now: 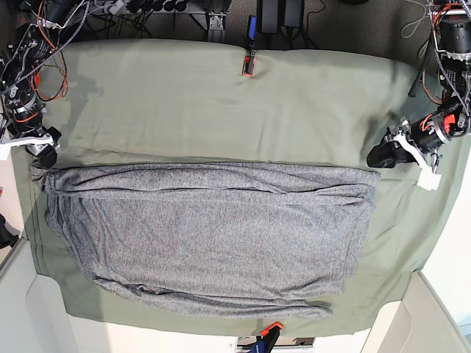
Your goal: Fold the T-shirt properly
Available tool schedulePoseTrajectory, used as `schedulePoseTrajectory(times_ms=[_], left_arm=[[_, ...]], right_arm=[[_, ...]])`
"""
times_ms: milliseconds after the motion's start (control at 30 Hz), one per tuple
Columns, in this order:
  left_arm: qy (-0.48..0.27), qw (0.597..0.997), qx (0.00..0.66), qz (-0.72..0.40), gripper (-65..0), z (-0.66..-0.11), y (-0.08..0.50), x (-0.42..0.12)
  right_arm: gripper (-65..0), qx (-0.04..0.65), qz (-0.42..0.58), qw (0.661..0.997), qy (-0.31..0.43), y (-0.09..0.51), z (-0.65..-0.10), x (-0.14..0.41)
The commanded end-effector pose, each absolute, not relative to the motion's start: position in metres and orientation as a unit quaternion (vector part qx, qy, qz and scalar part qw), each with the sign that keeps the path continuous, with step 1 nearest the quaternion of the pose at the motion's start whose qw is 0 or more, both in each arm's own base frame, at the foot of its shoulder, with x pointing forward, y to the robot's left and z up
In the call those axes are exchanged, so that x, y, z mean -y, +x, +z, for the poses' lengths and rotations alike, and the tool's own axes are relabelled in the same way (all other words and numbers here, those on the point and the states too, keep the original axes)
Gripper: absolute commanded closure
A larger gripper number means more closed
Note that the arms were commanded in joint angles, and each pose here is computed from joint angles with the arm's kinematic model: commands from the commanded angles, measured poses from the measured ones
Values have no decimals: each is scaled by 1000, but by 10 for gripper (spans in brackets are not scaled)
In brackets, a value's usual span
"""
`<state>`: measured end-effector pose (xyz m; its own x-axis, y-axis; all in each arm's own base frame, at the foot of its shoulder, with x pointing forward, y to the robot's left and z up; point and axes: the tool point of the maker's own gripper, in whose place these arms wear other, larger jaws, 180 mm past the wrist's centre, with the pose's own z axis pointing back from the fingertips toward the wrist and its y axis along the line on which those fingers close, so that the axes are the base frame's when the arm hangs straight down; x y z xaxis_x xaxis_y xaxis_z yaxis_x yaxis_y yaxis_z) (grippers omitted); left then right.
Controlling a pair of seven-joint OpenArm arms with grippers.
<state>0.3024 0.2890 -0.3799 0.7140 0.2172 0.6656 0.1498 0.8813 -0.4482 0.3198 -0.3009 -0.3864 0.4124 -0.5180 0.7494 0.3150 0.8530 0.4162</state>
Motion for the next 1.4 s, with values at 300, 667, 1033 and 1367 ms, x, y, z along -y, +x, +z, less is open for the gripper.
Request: schedulePoseTrajectory(times_ms=[300,667,1033,1367], left_arm=[[-259,870,410,89,-321,-384,307,-302],[-282,853,418,133,-321,-386,345,-304],[-307,855,402,109,-320,-394,374,-264],[-263,869,408,88,0,-403,375,-270]], right_arm=[[-300,463,-278,834,113,355,-393,306],[-300,464,-282,831,124,362,-391,301],[-300,464,-287,826,144,372,-393,278],[-298,442,-297,834,146,387,-405,270]])
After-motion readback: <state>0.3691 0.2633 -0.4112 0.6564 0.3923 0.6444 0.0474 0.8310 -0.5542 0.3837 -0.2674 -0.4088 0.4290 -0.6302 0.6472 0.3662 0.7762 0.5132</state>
